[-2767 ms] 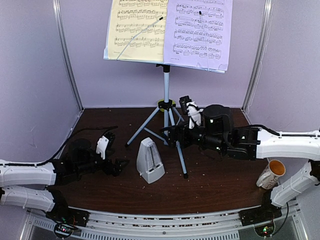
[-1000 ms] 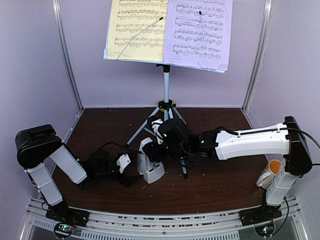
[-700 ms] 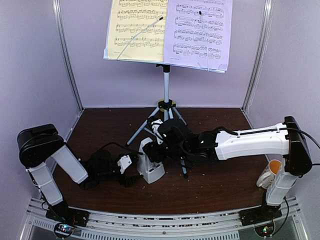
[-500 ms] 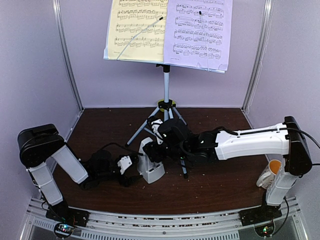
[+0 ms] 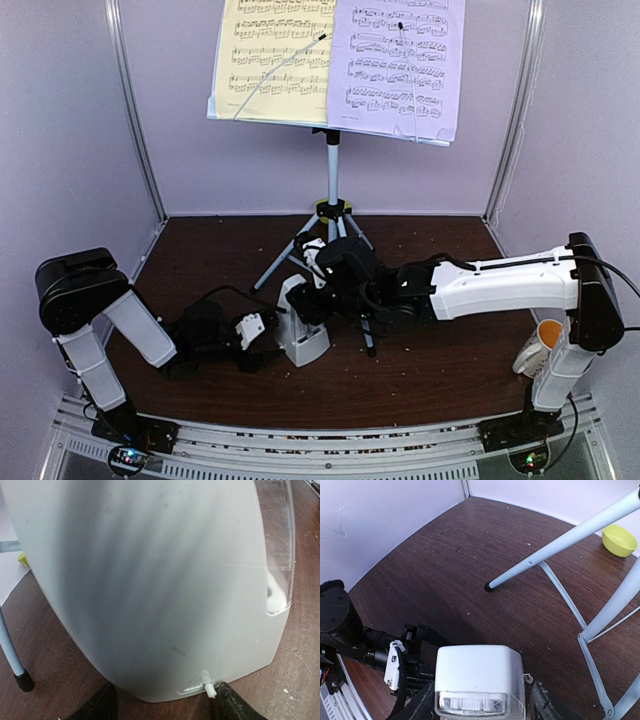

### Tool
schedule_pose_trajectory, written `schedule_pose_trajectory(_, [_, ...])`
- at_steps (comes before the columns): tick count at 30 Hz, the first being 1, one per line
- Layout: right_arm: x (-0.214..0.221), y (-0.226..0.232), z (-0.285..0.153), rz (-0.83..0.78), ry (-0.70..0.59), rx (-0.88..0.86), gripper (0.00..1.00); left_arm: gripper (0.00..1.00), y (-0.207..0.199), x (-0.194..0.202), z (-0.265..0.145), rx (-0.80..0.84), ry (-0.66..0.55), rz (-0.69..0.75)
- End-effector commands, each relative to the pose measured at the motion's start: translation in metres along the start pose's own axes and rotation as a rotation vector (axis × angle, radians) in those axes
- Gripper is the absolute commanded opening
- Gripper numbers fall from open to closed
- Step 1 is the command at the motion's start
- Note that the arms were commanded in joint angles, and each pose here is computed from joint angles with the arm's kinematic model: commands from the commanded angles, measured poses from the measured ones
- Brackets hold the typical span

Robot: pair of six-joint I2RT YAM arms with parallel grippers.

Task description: Set up the instrument practice props

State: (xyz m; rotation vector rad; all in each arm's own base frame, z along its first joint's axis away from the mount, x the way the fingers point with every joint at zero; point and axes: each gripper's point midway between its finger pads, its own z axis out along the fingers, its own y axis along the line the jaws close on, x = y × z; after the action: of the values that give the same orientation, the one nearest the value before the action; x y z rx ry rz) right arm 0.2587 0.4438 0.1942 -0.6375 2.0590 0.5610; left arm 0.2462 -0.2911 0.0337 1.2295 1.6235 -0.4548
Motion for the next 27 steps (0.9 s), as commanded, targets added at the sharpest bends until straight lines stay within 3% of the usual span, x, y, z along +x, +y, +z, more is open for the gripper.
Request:
schedule_pose_trajectory(1, [-0.0107,-0.0018,-0.0021,0.005,-0.023,0.009,0.6,0.66,0.0042,-0.0053,0.0037,-0.001,-0.019,0.016])
schedule_pose_trajectory(14, [-0.0134,-0.0019,-0.0055,0.003,-0.03,0.006,0.57,0.54,0.0065,-0.0038,0.0058,0.003,-0.01,0.006])
schedule_pose_trajectory(21, [-0.0146,-0.0015,-0.0073,-0.009,-0.035,0.002,0.55,0.79,0.011,-0.0056,0.0051,-0.009,-0.012,-0.012])
schedule_pose_trajectory(27, [-0.0136,-0.002,-0.0083,-0.035,-0.037,-0.006,0.53,0.81,0.0126,-0.0072,0.0085,0.028,-0.016,-0.024])
